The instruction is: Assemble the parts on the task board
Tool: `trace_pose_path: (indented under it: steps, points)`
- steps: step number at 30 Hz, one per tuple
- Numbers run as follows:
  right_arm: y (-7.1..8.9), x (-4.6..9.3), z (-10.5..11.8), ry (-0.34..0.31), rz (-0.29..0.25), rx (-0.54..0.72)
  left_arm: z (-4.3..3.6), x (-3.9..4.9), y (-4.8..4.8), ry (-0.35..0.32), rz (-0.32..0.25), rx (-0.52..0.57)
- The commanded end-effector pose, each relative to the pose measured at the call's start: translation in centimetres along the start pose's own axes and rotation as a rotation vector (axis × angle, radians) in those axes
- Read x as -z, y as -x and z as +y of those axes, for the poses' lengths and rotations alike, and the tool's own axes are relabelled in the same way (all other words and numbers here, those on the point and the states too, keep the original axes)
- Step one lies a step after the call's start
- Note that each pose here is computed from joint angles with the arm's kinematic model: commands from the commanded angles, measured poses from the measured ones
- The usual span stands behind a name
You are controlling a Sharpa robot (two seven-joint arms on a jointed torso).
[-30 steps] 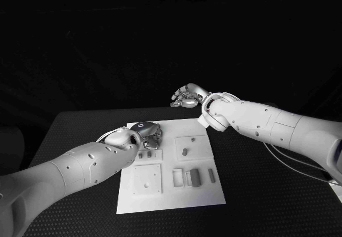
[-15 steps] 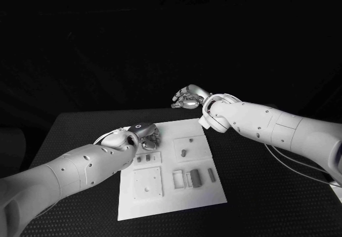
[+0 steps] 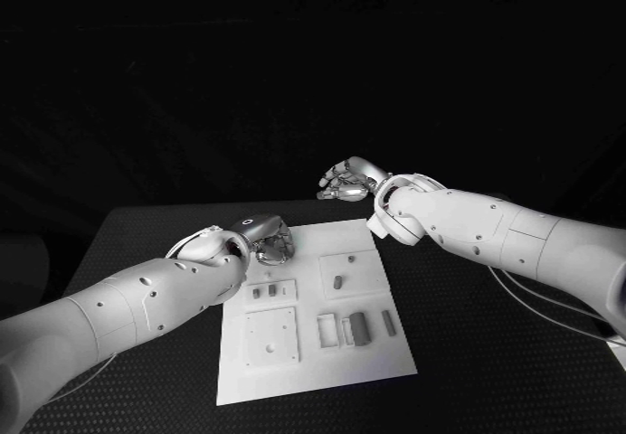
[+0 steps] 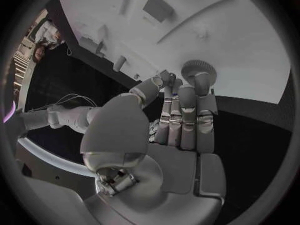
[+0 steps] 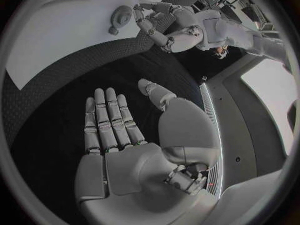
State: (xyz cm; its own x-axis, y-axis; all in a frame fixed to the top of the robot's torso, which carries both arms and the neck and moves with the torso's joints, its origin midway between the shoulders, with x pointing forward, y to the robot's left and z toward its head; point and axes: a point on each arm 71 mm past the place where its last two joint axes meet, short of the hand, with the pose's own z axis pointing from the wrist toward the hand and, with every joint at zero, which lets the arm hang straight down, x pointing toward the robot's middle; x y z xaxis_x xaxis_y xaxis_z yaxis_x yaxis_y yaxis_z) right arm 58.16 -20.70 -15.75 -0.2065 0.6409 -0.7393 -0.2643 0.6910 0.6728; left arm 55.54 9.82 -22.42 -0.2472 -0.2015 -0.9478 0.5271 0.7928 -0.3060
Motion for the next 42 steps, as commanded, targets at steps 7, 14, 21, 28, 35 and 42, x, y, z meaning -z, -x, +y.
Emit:
trace_pose_path:
  steps: [7, 14, 21, 28, 35, 42]
  points:
    - [0.4, 0.3, -0.3, 0.003, -0.005, 0.001, 1.56, 1.92, 1.09, 0.027, 0.021, 0.044]
    - [0.6, 0.4, -0.6, -0.002, -0.008, 0.002, 3.08, 4.01, 1.47, 0.055, 0.022, 0.062]
    - [0.7, 0.5, -0.7, -0.004, -0.009, 0.003, 4.02, 4.89, 1.63, 0.079, 0.032, 0.070]
    - [0.7, 0.5, -0.7, -0.003, -0.007, 0.002, 4.09, 4.88, 1.51, 0.078, 0.037, 0.070]
    - [0.6, 0.4, -0.6, -0.001, -0.006, 0.002, 4.06, 4.57, 0.90, 0.073, 0.037, 0.068]
    - [0.6, 0.4, -0.5, -0.001, -0.006, 0.002, 4.23, 4.37, 0.09, 0.075, 0.046, 0.060]
